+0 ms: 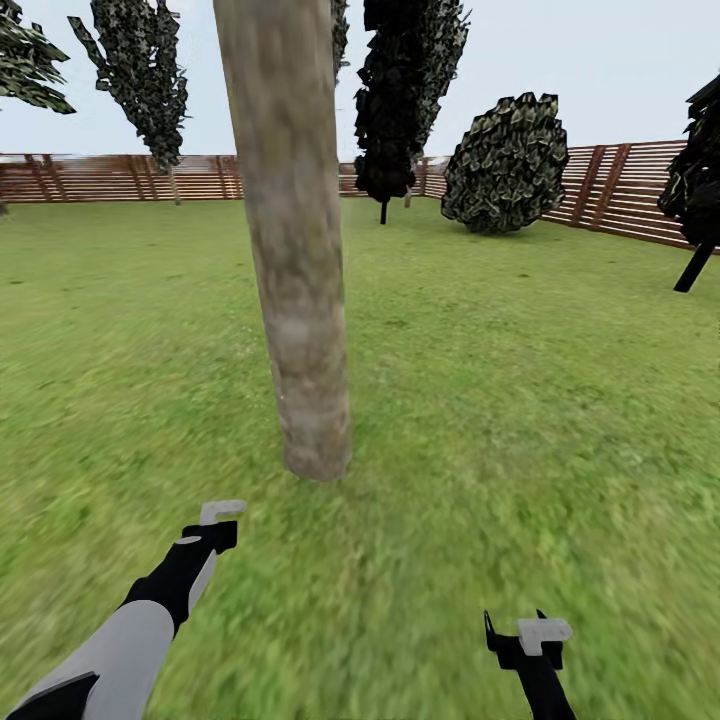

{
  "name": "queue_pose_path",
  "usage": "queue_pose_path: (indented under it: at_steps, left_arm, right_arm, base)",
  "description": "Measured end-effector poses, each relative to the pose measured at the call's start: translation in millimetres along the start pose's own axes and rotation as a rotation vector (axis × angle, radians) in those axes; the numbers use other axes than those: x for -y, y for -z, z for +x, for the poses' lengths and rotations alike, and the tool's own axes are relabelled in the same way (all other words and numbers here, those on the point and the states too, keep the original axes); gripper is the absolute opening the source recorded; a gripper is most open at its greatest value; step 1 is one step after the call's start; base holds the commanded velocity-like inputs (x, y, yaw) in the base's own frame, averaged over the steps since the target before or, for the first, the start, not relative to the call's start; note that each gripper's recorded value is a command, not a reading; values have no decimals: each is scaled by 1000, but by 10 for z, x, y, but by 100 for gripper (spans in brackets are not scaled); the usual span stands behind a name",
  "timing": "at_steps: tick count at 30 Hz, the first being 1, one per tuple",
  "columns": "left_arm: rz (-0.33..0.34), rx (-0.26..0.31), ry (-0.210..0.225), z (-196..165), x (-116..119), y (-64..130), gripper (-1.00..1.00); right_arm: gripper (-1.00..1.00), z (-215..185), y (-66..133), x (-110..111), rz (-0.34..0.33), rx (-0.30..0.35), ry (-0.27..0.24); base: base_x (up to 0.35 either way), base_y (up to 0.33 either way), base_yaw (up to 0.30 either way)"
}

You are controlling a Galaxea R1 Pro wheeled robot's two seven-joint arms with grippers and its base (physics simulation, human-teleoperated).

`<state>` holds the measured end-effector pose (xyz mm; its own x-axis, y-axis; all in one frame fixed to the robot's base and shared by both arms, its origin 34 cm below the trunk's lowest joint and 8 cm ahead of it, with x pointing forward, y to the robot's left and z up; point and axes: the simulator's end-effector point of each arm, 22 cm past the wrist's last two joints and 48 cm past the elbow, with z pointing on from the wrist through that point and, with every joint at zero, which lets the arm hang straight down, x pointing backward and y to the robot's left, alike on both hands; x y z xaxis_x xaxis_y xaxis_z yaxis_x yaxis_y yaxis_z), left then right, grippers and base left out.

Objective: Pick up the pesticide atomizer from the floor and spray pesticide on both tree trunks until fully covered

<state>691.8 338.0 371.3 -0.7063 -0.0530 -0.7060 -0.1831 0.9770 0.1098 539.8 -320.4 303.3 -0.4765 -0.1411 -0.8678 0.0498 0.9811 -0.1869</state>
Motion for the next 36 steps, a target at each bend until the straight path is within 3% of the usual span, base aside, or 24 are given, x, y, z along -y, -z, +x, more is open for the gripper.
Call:
queue_pose_path:
  at_steps: [7,10,12,14,15,17,19,21,26,31,34,36]
  left_arm:
    - [11,-2,0,-44,37,0,-100]
    - [30,35,0,-407,170,15,-100]
    - [52,43,-27,-588,343,40,-100]
    - [86,23,-111,-709,627,92,-100]
    - [92,11,-147,-749,694,112,-100]
    - [92,2,-166,-803,655,113,-100]
    - [92,-1,-171,-823,558,96,-100]
    - [98,-8,-170,-849,214,43,-100]
    - [134,-17,-164,-778,348,56,-100]
    - [184,-18,-159,-747,730,119,-100]
    - [182,-13,-163,-788,733,122,-100]
    - [160,-17,-164,-869,581,104,-100]
  right_arm:
    - [100,0,0,5,2,0,-1]
    - [100,-1,1,5,2,0,0]
    - [100,0,0,4,2,0,0]
    - [100,-1,1,7,2,0,0]
    - [100,0,0,8,2,0,1]
    - [100,0,0,7,2,0,1]
    - [100,1,0,7,2,0,1]
    - [100,3,0,13,3,-1,1]
    - [100,6,2,11,2,-1,1]
    - [100,7,2,12,3,-2,0]
    - [100,6,2,6,2,-1,0]
    - [100,6,2,9,2,-1,0]
  base:
    - [-1,-8,0]
    - [0,0,0]
    - [0,0,0]
    - [0,0,0]
    - [0,0,0]
    - [0,0,0]
    - [0,0,0]
    - [0,0,0]
    - [-55,-8,0]
    - [-160,-42,0]
    - [-14,-4,0]
    - [-2,-1,0]
